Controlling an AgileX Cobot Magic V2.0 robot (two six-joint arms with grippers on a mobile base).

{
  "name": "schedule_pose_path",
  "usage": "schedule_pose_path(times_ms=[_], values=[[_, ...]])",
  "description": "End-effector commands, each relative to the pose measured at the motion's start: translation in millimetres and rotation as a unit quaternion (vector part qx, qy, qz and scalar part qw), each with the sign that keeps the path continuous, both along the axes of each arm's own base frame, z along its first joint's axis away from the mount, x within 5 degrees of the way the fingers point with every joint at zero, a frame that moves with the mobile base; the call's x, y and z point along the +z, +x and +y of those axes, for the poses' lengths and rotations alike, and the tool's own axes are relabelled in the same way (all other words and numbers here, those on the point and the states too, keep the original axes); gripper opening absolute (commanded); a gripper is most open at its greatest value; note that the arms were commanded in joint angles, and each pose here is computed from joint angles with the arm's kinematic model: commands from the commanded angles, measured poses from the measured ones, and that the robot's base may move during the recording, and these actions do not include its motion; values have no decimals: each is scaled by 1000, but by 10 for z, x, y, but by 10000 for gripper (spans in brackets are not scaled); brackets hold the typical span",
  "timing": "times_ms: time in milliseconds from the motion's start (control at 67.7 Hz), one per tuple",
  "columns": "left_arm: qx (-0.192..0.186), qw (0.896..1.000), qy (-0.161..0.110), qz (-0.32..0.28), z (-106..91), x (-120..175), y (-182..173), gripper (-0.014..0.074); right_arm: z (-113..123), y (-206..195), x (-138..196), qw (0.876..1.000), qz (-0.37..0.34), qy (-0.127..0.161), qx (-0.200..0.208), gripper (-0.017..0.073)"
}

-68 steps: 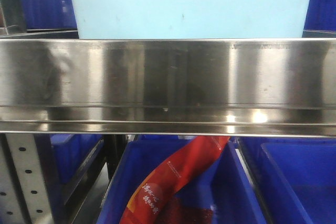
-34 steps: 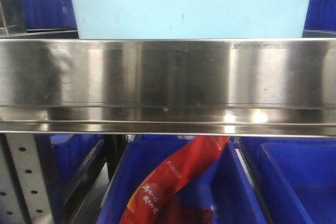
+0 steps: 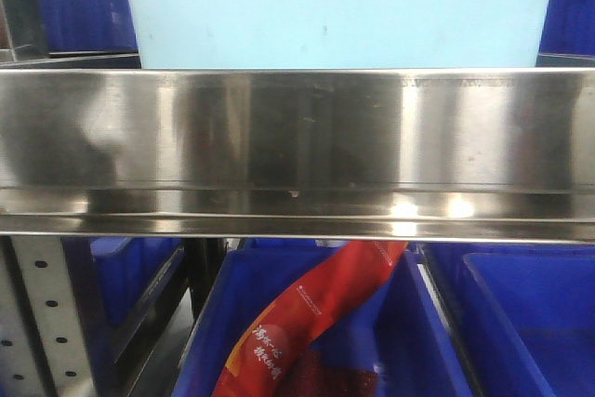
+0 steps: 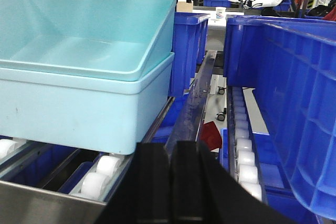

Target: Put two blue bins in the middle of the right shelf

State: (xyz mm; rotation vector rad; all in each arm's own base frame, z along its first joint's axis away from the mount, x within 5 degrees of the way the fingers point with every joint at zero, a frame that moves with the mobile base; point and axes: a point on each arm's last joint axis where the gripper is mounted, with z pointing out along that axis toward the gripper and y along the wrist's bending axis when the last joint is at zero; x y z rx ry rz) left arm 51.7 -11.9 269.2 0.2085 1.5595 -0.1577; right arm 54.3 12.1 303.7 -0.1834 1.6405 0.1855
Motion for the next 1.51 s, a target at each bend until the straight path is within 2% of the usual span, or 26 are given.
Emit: schedule_pose_path(times_ms=[0,177,236,266,413,1344,1403,1491], values=[[12,1000,-3,-9,9,-170,10,-111,-4,-2,13,1000,-15,-4,-2,-161],[20,999,-7,-24,9,-580,42,-111,-4,-2,13,1000,-15,-4,-2,-161],[26,999,-11,-42,18,-560,35,-111,-4,-2,13,1000,-15,-4,-2,-161],[29,999,-7,-19,21,-604,39,-111,-4,-2,13,1000,-15,-4,-2,-161],[40,999,-6,-19,33,-604,41,-111,-4,-2,13,1000,-15,-4,-2,-161],[40,999,-7,-25,33,-594,40,-111,-5,-2,23,1000,-20,-3,-2,-161],[40,999,-7,-25,33,-594,40,-111,-5,-3,22,1000,-18,3,-4,-161],[40,999,-7,-25,33,-594,40,-111,-20,17,-10,999,-18,26,-28,-161]])
